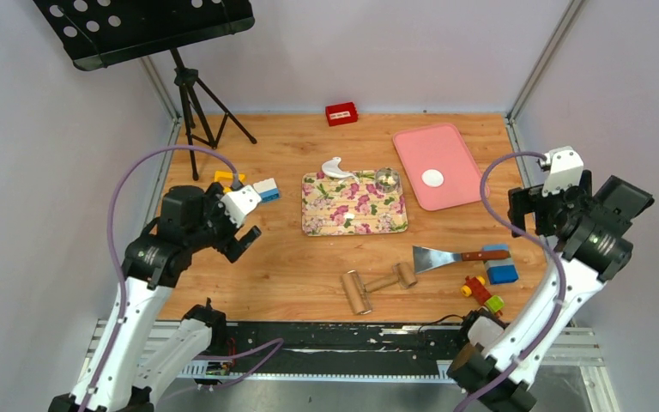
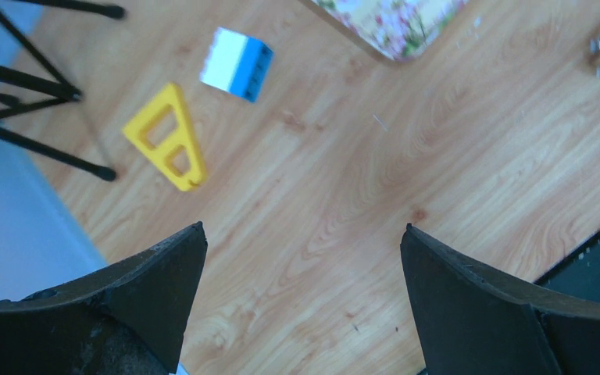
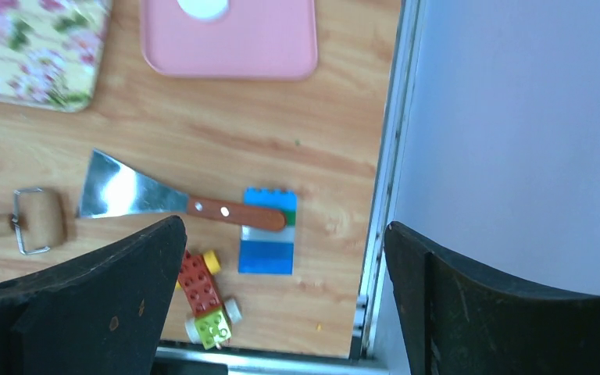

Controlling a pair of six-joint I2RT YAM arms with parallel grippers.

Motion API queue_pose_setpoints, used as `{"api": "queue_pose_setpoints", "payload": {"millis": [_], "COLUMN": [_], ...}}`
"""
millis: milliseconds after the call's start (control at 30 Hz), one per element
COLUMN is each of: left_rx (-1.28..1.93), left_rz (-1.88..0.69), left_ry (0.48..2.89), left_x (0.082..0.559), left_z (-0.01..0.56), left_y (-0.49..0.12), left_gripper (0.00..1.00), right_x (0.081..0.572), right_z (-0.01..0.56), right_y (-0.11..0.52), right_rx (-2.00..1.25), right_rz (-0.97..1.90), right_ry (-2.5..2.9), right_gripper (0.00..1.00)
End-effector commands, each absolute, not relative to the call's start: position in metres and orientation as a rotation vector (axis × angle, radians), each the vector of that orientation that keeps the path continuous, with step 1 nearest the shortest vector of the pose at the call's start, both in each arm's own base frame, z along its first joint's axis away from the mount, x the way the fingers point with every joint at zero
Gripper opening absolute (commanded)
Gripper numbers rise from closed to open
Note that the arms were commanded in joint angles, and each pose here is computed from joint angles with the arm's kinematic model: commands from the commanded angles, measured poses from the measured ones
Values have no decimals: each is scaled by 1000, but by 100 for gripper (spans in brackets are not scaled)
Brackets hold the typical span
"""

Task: Roll out the dumpling wrappers from the dough
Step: Reset both arms

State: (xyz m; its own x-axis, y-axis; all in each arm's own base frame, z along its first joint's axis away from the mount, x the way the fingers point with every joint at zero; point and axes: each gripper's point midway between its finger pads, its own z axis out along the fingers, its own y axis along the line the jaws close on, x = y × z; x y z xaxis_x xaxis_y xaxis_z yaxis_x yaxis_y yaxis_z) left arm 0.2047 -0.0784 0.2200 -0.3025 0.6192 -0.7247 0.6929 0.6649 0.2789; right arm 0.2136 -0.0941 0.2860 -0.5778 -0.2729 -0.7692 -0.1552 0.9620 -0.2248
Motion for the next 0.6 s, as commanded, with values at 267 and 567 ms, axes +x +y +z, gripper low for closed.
{"api": "queue_pose_setpoints", "payload": {"millis": [267,567], "left_rx": [756,556], "left_rz": [2,6], "left_ry": [1666,1570], "left_x": [149,138], "left_z": [308,316], "left_y": [-49,-47], "left_gripper": [100,100], "right_x": [132,108], "right_z": [388,359], "right_y": [96,127], "right_rx": [-655,-678], "right_rz": [69,174], "right_ry": [1363,1323], "right_gripper": [100,100]}}
